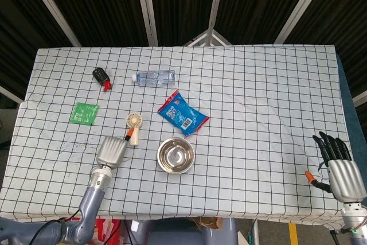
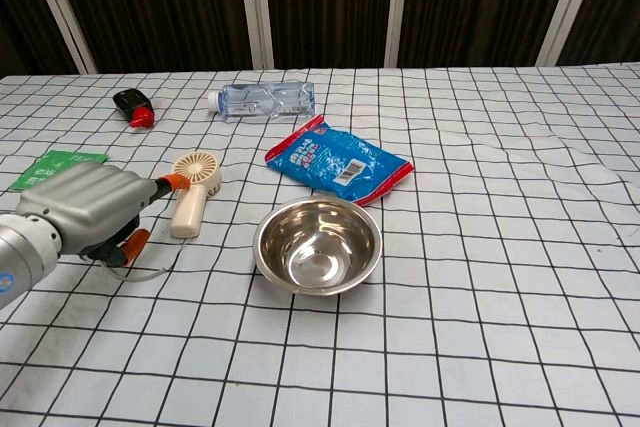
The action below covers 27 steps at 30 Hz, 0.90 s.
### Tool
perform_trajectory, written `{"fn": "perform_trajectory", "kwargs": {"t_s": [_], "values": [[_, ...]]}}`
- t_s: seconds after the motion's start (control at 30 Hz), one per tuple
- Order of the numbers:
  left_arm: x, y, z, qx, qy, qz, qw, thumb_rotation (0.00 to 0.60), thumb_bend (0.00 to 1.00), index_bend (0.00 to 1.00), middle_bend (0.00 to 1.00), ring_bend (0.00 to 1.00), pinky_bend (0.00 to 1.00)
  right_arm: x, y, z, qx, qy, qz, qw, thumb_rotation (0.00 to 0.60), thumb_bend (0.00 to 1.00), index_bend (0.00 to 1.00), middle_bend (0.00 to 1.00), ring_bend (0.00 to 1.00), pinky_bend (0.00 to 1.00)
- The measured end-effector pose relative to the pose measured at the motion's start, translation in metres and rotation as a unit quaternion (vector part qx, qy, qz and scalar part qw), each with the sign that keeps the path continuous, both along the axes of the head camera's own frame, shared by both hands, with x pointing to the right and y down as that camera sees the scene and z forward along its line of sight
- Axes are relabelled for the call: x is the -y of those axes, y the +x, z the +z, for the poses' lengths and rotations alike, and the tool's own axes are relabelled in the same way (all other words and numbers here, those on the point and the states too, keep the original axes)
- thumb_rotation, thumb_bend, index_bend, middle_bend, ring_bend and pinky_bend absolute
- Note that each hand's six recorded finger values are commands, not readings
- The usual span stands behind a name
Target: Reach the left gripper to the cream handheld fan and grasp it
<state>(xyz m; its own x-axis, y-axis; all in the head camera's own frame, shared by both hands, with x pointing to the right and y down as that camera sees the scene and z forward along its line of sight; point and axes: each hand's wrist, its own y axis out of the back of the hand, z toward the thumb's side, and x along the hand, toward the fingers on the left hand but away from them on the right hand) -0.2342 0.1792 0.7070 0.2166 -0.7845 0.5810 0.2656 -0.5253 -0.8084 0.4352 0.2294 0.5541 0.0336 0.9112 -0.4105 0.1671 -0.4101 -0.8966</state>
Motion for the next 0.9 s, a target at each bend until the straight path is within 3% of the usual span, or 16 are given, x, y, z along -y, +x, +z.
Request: {"fn": "perform_trajectory", "kwargs": {"t_s": [0.23, 0.4, 0.53, 0.63, 0.9], "values": [[0.019, 0.001, -0.049, -0.096, 0.070, -0.033, 0.9924, 0.600, 0.42, 0.00, 0.44, 0.42, 0.56, 0.000, 0.000, 0.000, 0.000, 0.000, 0.000, 1.0000, 0.600, 0.28, 0.10, 0.00, 0.00, 0.00], [0.018, -0.024, -0.078, -0.118, 0.088, -0.057, 0.9874, 0.600, 0.32, 0.00, 0.21, 0.21, 0.30, 0.000, 0.000, 0.000, -0.001, 0.002, -0.001, 1.0000, 0.600, 0.28, 0.10, 0.00, 0.00, 0.00], [0.003, -0.059, -0.099, -0.122, 0.088, -0.077, 0.9856, 0.600, 0.22, 0.00, 0.03, 0.02, 0.07, 0.000, -0.001, 0.000, -0.002, 0.002, -0.001, 1.0000, 0.600, 0.28, 0.10, 0.00, 0.00, 0.00], [-0.015, -0.088, -0.112, -0.117, 0.086, -0.087, 0.9855, 0.600, 0.20, 0.00, 0.00, 0.00, 0.00, 0.000, -0.001, 0.000, -0.003, 0.003, -0.001, 1.0000, 0.600, 0.28, 0.10, 0.00, 0.00, 0.00], [-0.055, -0.147, -0.142, -0.088, 0.104, -0.086, 0.9869, 0.600, 0.20, 0.00, 0.00, 0.00, 0.00, -0.001, -0.001, -0.001, -0.005, 0.005, -0.002, 1.0000, 0.600, 0.28, 0.10, 0.00, 0.00, 0.00]]}}
